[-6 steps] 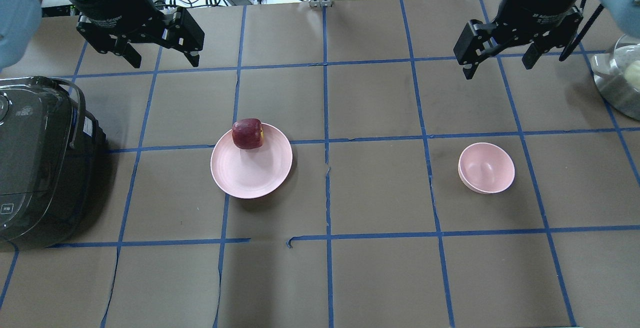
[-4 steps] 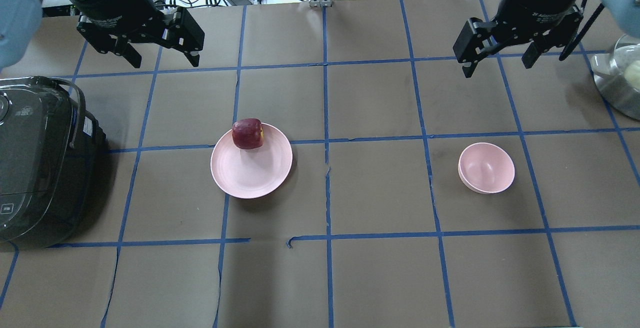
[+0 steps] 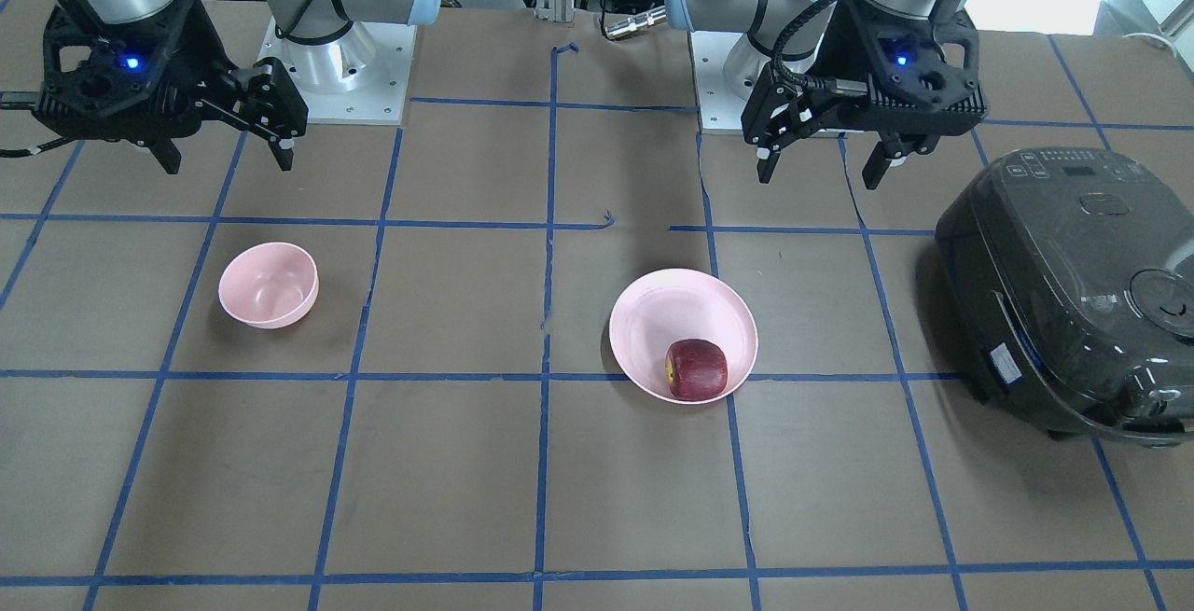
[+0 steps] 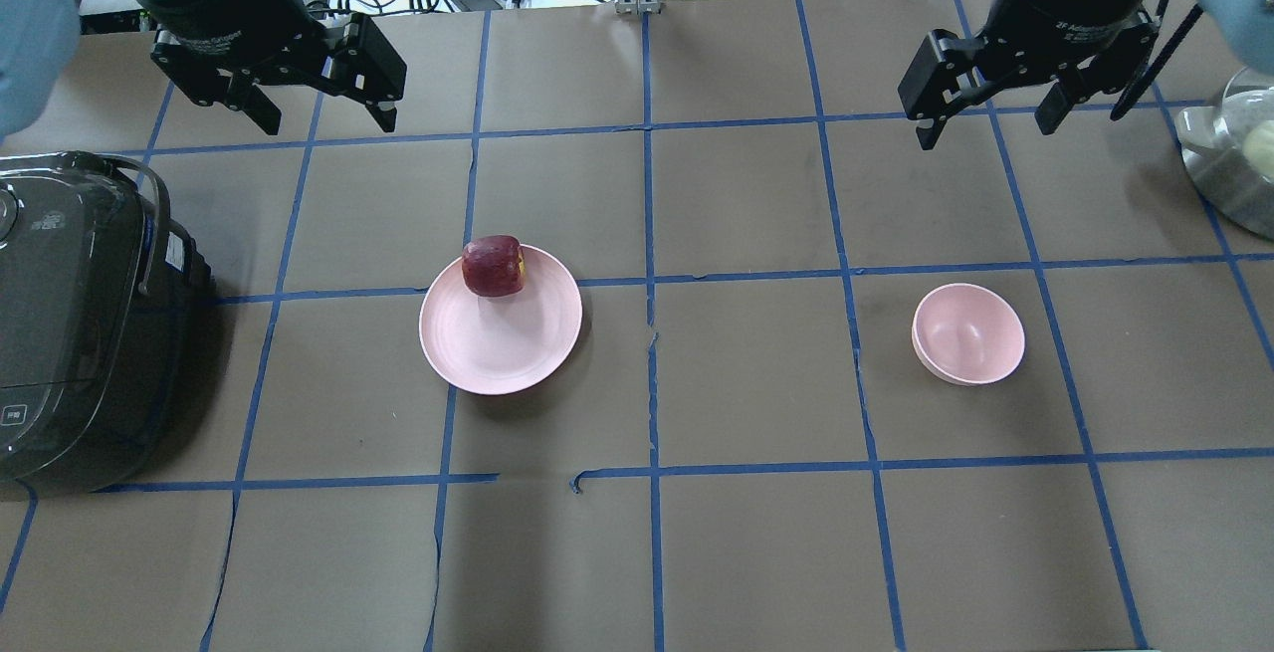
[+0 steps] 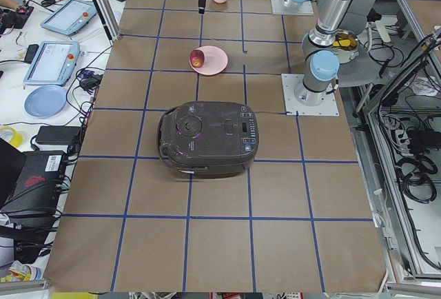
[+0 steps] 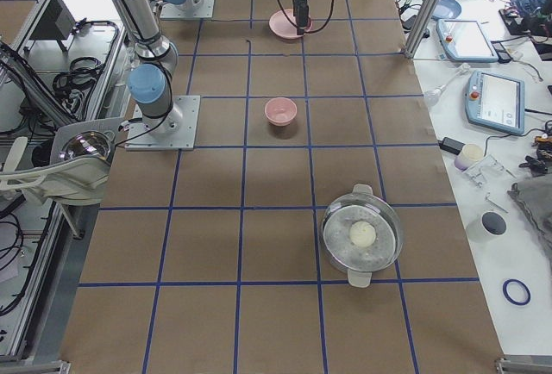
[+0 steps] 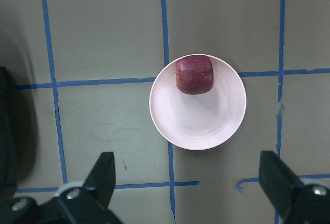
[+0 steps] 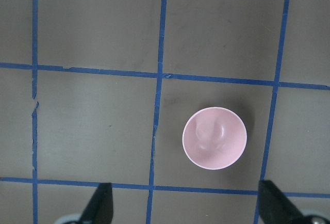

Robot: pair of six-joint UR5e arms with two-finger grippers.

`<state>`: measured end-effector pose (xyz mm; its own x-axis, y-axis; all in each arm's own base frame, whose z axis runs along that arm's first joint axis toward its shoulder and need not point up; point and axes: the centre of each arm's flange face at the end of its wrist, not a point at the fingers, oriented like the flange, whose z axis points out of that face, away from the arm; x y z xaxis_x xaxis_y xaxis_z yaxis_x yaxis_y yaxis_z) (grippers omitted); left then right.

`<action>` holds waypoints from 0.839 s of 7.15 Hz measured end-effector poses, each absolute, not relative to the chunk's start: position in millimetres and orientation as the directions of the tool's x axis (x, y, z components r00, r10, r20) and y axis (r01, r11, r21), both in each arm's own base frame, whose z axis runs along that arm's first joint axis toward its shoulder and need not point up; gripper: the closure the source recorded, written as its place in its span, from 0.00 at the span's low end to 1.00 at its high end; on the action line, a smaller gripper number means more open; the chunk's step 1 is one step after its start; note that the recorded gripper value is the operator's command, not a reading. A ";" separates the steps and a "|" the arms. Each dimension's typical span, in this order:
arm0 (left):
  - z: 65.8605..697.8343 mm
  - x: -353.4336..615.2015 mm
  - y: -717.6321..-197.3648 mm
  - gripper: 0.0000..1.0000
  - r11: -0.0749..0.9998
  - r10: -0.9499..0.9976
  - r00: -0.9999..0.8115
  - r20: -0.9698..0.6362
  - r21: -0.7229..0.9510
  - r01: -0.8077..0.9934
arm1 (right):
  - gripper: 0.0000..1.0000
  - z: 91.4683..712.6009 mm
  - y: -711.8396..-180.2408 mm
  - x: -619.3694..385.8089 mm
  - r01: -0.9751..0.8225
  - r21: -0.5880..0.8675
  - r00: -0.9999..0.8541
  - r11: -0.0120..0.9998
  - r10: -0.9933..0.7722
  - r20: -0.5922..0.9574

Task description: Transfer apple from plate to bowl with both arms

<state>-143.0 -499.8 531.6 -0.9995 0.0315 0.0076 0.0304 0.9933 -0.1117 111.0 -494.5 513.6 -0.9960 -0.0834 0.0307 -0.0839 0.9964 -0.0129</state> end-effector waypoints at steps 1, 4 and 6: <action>531.6 -143.2 -499.7 0.00 0.993 0.032 -0.999 0.008 -0.112 0.031 | 0.00 513.7 -494.6 111.1 -0.089 -0.013 -0.996 0.996 -0.088 0.030; 529.8 -143.2 -499.8 0.00 0.994 0.030 -1.000 0.010 -0.108 0.028 | 0.00 513.0 -494.6 110.8 -0.098 -0.011 -0.995 0.995 -0.097 0.032; 528.0 -143.3 -499.3 0.00 0.994 0.029 -1.000 0.013 -0.106 0.027 | 0.00 511.5 -494.1 110.6 -0.098 -0.002 -0.995 0.995 -0.098 0.034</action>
